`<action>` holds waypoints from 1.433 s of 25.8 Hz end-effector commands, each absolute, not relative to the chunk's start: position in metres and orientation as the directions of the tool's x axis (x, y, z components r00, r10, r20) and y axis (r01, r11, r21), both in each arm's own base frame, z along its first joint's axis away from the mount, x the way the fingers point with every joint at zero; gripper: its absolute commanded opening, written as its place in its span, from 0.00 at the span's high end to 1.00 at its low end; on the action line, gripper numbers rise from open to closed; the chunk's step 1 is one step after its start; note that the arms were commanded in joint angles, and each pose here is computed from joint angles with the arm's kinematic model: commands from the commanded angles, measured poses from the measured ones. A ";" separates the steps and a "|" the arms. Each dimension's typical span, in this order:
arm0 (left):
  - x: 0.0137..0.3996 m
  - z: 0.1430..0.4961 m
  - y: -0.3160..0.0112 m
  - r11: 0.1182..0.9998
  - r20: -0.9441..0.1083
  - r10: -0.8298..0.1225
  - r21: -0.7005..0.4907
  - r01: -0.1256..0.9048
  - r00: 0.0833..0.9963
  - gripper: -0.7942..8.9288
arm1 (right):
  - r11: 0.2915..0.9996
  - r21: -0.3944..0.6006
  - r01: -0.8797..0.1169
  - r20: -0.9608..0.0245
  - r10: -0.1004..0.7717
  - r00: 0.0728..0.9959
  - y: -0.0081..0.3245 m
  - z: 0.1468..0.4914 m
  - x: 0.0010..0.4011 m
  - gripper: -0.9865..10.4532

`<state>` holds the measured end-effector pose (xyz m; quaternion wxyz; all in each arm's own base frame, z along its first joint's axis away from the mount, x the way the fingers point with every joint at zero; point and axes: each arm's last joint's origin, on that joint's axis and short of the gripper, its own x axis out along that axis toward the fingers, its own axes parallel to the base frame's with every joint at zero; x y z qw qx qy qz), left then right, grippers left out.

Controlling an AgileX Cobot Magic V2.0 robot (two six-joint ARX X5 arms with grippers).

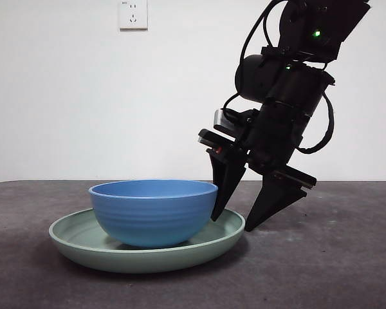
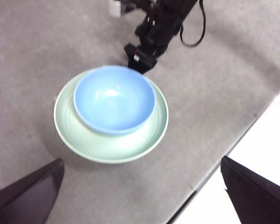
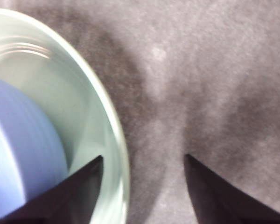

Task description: Pick up the blue bowl, put it on the green plate, put it on desk

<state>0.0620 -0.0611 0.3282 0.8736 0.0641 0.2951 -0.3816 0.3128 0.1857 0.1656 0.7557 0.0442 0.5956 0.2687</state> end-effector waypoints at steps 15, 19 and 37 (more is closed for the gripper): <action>0.060 0.334 -0.060 0.695 -0.553 -0.638 -0.114 0.709 0.536 0.18 | 0.876 0.173 -0.450 -0.847 0.365 0.386 0.173 0.234 0.297 0.61; 0.060 0.333 -0.060 0.696 -0.559 -0.635 -0.115 0.709 0.533 0.18 | 0.874 0.167 -0.457 -0.821 0.380 0.427 0.162 0.266 0.279 0.46; 0.057 0.329 -0.058 0.747 -0.605 -0.612 -0.232 0.622 0.509 0.18 | 0.844 0.213 -0.493 -0.725 0.474 0.499 0.078 0.376 0.109 0.38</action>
